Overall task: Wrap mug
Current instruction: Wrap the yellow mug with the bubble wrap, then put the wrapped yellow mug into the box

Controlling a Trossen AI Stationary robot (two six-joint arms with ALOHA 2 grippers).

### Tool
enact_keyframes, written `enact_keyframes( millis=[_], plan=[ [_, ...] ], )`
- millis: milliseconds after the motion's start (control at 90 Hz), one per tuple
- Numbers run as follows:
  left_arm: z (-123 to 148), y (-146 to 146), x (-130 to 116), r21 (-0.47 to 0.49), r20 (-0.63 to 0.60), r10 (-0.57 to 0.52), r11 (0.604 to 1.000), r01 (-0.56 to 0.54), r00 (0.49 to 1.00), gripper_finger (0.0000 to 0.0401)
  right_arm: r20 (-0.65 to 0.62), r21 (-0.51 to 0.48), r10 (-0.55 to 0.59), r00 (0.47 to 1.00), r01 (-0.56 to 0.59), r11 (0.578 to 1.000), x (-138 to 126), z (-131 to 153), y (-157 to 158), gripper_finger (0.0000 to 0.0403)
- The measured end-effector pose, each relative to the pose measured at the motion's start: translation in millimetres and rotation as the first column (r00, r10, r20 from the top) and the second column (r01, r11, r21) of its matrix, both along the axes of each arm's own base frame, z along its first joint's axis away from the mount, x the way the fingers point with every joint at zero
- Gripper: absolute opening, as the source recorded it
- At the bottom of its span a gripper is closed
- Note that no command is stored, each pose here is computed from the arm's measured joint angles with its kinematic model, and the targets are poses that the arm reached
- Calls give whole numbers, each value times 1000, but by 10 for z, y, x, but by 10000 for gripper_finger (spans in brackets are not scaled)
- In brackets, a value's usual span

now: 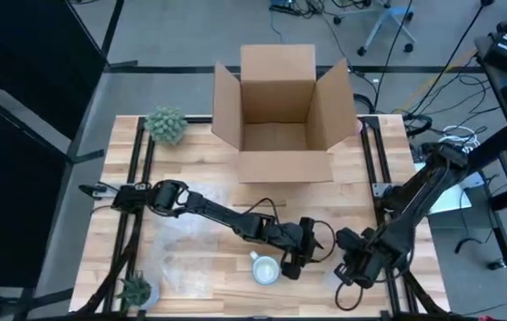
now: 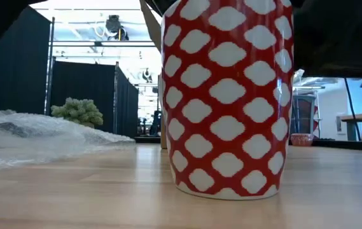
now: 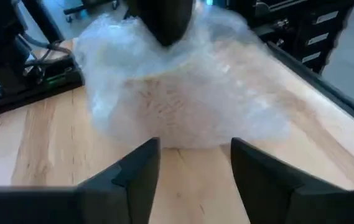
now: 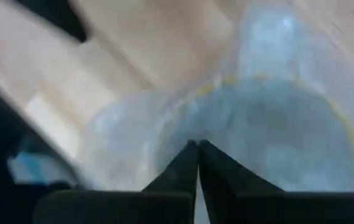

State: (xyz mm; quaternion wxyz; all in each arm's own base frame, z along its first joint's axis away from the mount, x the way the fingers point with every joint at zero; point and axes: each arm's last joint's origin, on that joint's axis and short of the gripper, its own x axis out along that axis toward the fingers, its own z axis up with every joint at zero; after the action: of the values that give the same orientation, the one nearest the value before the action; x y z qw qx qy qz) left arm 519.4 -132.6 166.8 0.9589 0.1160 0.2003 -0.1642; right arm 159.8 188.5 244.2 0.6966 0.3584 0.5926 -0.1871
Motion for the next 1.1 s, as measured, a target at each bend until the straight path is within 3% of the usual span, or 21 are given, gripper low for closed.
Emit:
enact_keyframes(
  millis=[211,456,611,767,978,1100],
  plan=[
    [0,2,0,0,-1,0,1000,0,1000,180,99,66,91,991,-98,993,-49,355,18,18],
    [-4,1,-2,1,-5,0,1000,0,1000,180,148,35,105,983,-111,993,-85,425,63,112],
    [-9,1,-4,2,-10,0,1000,0,1000,180,105,-33,171,980,-168,985,-73,257,201,176],
    [-11,1,-5,3,-12,0,1000,0,1000,180,3,-141,239,971,-237,961,-12,-98,305,212],
    [-11,2,-5,3,-12,0,1000,0,1000,180,-133,-261,302,944,-328,908,63,-557,402,220],
    [-10,1,-5,3,-12,0,1000,0,1000,180,-194,-300,334,922,-380,875,89,-735,440,195]
  ],
)
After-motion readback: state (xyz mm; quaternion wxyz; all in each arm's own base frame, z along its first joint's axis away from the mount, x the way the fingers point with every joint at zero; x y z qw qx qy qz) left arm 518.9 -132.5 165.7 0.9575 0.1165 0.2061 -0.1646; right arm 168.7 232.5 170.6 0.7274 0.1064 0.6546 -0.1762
